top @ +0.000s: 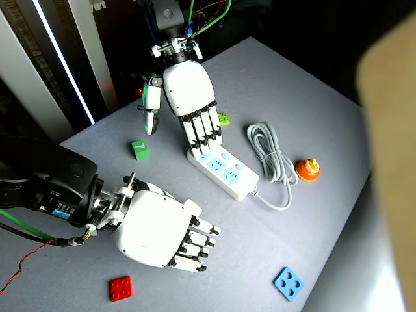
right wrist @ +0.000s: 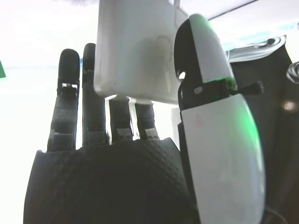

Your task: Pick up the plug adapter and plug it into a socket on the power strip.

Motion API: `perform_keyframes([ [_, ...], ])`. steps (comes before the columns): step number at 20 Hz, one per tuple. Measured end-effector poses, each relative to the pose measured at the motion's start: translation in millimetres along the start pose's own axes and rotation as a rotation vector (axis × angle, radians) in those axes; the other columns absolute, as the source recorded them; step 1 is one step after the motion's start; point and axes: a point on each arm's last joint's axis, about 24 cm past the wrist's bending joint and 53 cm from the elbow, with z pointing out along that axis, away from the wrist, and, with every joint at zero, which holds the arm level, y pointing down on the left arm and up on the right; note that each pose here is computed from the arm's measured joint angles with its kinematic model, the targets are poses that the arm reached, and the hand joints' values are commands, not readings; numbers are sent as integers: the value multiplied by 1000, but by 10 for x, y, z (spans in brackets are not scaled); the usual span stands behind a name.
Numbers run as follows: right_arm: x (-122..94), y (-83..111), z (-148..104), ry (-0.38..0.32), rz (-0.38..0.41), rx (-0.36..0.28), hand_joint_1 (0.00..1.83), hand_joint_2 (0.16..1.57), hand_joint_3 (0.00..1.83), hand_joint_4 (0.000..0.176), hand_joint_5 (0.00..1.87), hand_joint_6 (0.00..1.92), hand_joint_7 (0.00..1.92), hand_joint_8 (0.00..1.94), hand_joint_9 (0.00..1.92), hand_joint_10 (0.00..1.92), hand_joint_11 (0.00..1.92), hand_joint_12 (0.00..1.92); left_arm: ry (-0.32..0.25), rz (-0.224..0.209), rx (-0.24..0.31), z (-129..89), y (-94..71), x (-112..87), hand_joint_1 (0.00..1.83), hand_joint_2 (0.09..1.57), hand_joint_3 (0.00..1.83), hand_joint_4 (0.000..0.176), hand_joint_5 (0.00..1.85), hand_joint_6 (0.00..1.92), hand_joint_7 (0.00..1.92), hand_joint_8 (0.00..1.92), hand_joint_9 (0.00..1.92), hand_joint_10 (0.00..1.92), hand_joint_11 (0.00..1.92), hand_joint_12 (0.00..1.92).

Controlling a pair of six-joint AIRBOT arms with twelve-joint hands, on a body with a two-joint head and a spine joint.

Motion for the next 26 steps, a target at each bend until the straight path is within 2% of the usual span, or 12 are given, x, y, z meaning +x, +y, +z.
perform_keyframes([
  [1, 1, -1, 0, 0, -3, 0, 1150, 1244, 0, 3, 687, 1395, 806, 1291, 1031, 130, 645, 1234, 0, 0, 0, 0, -1, 1, 0, 1227, 0, 0, 110, 1, 112, 3, 124, 2, 0, 317],
  [2, 3, -1, 1, 1, 0, 0, 1311, 1217, 0, 0, 619, 1315, 831, 1243, 898, 1137, 694, 1274, 1, 0, 1, -1, -1, 2, 0, 1226, 0, 0, 116, 2, 118, 3, 133, 4, 0, 338],
  [3, 8, 4, 4, 1, -2, -1, 1338, 1222, 0, 0, 593, 1311, 814, 1270, 842, 1396, 704, 1337, 1, 0, 1, -1, -2, 2, 0, 1224, 0, 0, 117, 2, 117, 2, 124, 0, 0, 340],
  [4, 9, 5, 4, 1, -2, -1, 1234, 1239, 0, 0, 607, 1334, 864, 1327, 801, 1105, 714, 1389, 1, 1, 2, -4, -5, 4, 0, 1228, 0, 0, 114, 0, 115, 1, 121, 0, 0, 323],
  [5, 11, 3, 4, 2, -2, -1, 1221, 1214, 2, 0, 675, 1257, 908, 1283, 867, 962, 758, 1374, 1, 1, 2, -6, -7, 6, 0, 1232, 1, 0, 105, 1, 104, 1, 106, 1, 0, 283],
  [6, 22, -14, 3, 4, -3, 2, 1223, 1195, 0, 0, 747, 1158, 925, 1268, 900, 964, 766, 1417, 1, 1, 2, -6, -7, 6, 0, 1225, 0, 0, 102, 0, 103, 1, 102, 1, 0, 288],
  [11, -50, 35, -11, -6, -13, -8, 1244, 1175, 1, 0, 799, 1044, 947, 1284, 866, 1184, 709, 1593, 4, 1, 4, -13, -11, 16, 0, 1227, 0, 0, 95, 2, 93, 2, 88, 3, 0, 266],
  [13, -194, 159, -44, -31, -89, -30, 1245, 1166, 0, 0, 837, 1002, 948, 1275, 851, 1200, 705, 1598, 4, 1, 3, -13, -10, 17, 0, 1231, 1, 0, 90, 0, 87, 1, 88, 4, 0, 273],
  [15, -410, 383, -144, -88, -185, -62, 1246, 1160, 0, 0, 845, 996, 962, 1249, 861, 1178, 713, 1572, 4, 1, 3, -14, -10, 18, 0, 1232, 0, 0, 109, 3, 107, 4, 107, 5, 0, 297],
  [18, -476, 552, -203, -118, -266, -82, 1244, 1157, 0, 0, 862, 976, 958, 1250, 862, 1168, 715, 1566, 5, 1, 3, -16, -10, 20, 0, 1233, 0, 0, 75, 2, 84, 1, 90, 0, 0, 225],
  [21, -479, 682, -221, -114, -224, -99, 1246, 1152, 0, 0, 876, 953, 963, 1240, 857, 1153, 723, 1548, 6, 1, 3, -18, -11, 24, 0, 1231, 0, 0, 85, 2, 93, 1, 95, 1, 0, 265],
  [26, -478, 999, -161, -133, -251, -139, 1238, 1175, 0, 0, 818, 1036, 932, 1292, 796, 1181, 660, 1581, 7, 1, 3, -24, -9, 31, 0, 1230, 0, 0, 93, 0, 89, 0, 89, 2, 0, 293],
])
